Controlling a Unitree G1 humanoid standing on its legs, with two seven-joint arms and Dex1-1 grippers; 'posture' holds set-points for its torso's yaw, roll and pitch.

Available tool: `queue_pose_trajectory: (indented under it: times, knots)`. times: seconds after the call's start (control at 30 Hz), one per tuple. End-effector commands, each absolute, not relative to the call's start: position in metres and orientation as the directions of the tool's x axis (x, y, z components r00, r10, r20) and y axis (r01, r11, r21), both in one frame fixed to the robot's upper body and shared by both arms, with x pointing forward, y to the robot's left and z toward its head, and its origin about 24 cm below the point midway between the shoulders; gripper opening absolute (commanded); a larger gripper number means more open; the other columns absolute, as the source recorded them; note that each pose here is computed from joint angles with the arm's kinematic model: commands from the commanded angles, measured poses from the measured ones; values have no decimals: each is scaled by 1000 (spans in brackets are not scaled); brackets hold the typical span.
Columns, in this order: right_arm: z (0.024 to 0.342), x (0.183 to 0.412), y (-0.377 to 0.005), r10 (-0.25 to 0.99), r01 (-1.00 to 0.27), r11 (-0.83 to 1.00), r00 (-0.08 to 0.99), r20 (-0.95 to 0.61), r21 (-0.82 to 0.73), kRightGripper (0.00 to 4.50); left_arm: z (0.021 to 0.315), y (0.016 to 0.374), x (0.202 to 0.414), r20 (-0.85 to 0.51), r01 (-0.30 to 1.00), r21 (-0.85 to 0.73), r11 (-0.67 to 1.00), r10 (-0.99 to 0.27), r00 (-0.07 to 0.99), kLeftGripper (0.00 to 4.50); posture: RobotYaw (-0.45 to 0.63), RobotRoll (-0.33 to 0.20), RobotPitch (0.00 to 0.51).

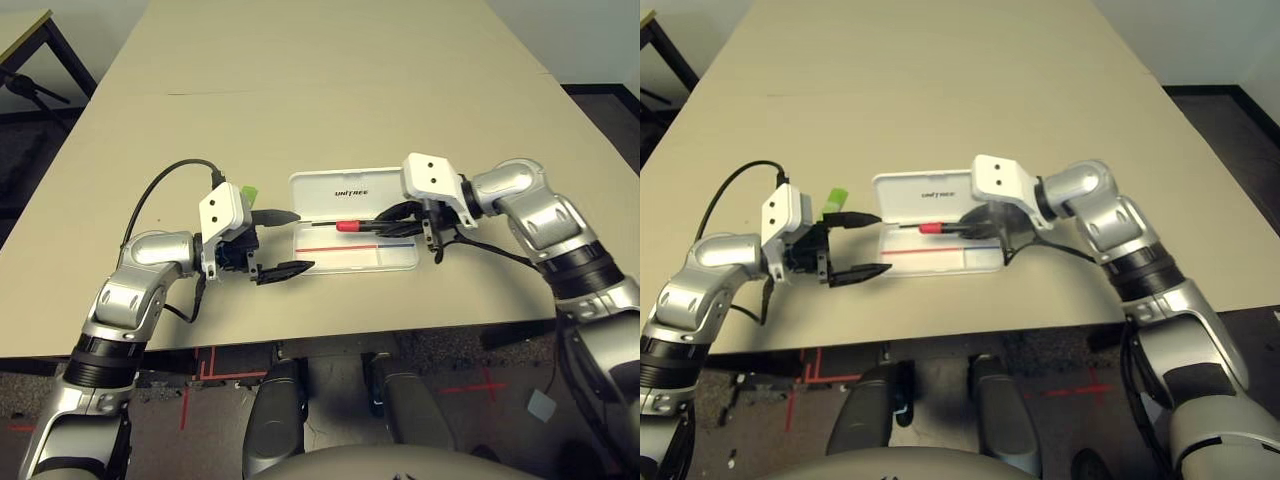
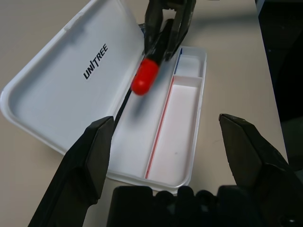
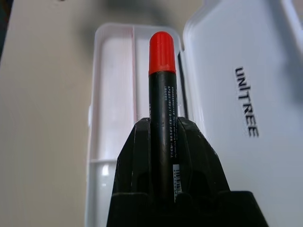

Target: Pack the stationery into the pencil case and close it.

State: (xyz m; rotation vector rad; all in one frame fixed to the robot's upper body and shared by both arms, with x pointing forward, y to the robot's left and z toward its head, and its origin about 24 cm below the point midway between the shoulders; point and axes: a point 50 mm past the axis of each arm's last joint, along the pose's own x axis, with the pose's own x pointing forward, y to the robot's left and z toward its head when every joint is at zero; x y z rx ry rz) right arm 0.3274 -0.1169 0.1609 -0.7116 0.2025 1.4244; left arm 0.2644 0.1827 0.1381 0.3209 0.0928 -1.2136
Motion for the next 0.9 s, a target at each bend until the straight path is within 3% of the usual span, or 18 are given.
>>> queue_pose_trajectory:
  times: [0.03,0.33,0.47,0.67,0.7,0.9]
  knots:
    - [157,331,-111,820,-939,-40,165,-548,-342,539,140,184,263,-241,930,191,315,-903,356,4500,48,0,173]
    - [145,329,-105,819,-945,-70,128,-559,-320,539,137,186,262,-248,928,180,326,-898,363,4500,45,0,175]
    - [146,329,-106,822,-950,-70,119,-557,-305,1889,136,187,263,-240,924,166,346,-894,378,4500,44,0,175]
    - [147,328,-108,827,-957,-72,100,-552,-281,4291,137,187,264,-227,913,154,378,-886,405,4500,41,0,174]
    - [147,328,-109,832,-959,-69,97,-546,-275,4463,137,187,264,-223,910,151,387,-883,412,4500,42,0,174]
    - [152,323,-124,860,-971,-57,71,-506,-233,4463,138,193,268,-222,858,130,497,-829,514,4500,47,0,174]
